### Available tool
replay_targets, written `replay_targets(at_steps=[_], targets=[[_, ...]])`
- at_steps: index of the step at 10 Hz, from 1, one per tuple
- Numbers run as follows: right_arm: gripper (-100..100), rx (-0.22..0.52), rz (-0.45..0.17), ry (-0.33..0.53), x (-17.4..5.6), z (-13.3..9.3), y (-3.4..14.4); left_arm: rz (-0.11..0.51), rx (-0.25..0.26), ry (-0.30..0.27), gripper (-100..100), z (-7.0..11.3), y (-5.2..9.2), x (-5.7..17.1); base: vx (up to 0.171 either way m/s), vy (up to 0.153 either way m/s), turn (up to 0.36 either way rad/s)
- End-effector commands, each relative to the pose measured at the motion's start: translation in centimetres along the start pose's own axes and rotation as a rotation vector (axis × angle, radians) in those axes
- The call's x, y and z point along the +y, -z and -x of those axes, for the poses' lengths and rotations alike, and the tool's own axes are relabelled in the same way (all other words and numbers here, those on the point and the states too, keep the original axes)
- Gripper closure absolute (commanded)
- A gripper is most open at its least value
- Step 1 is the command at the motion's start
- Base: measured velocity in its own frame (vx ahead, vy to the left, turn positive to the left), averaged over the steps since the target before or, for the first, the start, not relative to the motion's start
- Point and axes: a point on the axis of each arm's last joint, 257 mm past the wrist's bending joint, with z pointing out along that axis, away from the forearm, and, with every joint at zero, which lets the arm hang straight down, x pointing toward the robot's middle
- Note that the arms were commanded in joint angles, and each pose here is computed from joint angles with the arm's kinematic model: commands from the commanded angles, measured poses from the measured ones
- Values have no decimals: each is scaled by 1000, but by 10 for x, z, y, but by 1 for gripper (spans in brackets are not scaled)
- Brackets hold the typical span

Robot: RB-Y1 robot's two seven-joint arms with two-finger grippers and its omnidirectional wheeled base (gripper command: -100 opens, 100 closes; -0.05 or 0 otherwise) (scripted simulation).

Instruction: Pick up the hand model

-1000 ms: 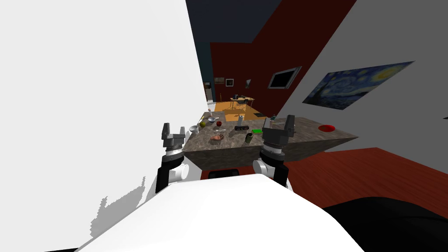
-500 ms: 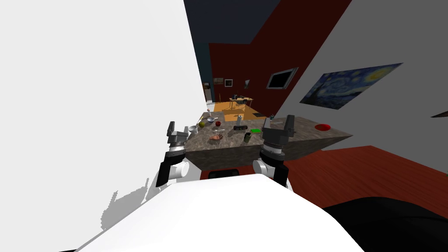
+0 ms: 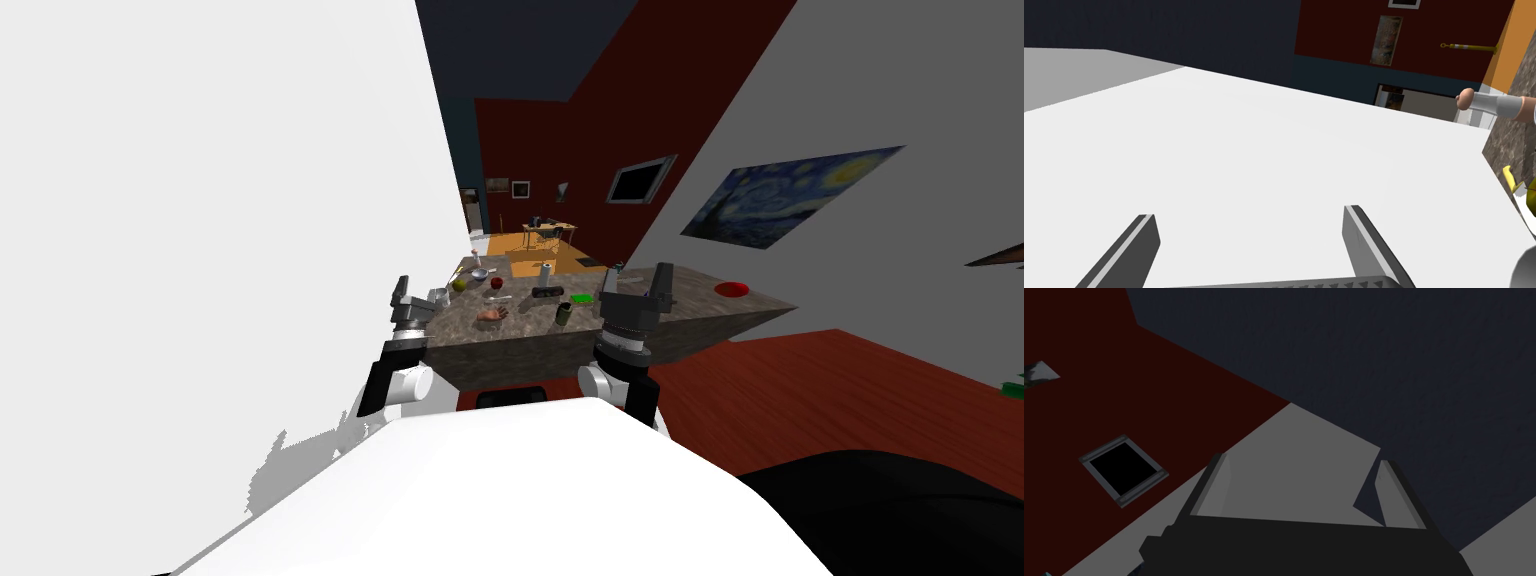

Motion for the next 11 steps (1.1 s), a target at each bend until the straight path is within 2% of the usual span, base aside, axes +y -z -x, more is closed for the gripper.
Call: replay_targets(at_steps=[1,5,11], targets=[[0,0,0,0,0,0,0,37,2,24,-100,-1,-5,10,3,-19,-52],[0,0,0,0,0,0,0,100,-2,44,-100,-1,-8,26,1,-9,-26],[0,0,0,0,0,0,0,100,-2,44,-100,-1,-8,26,0,1,2]])
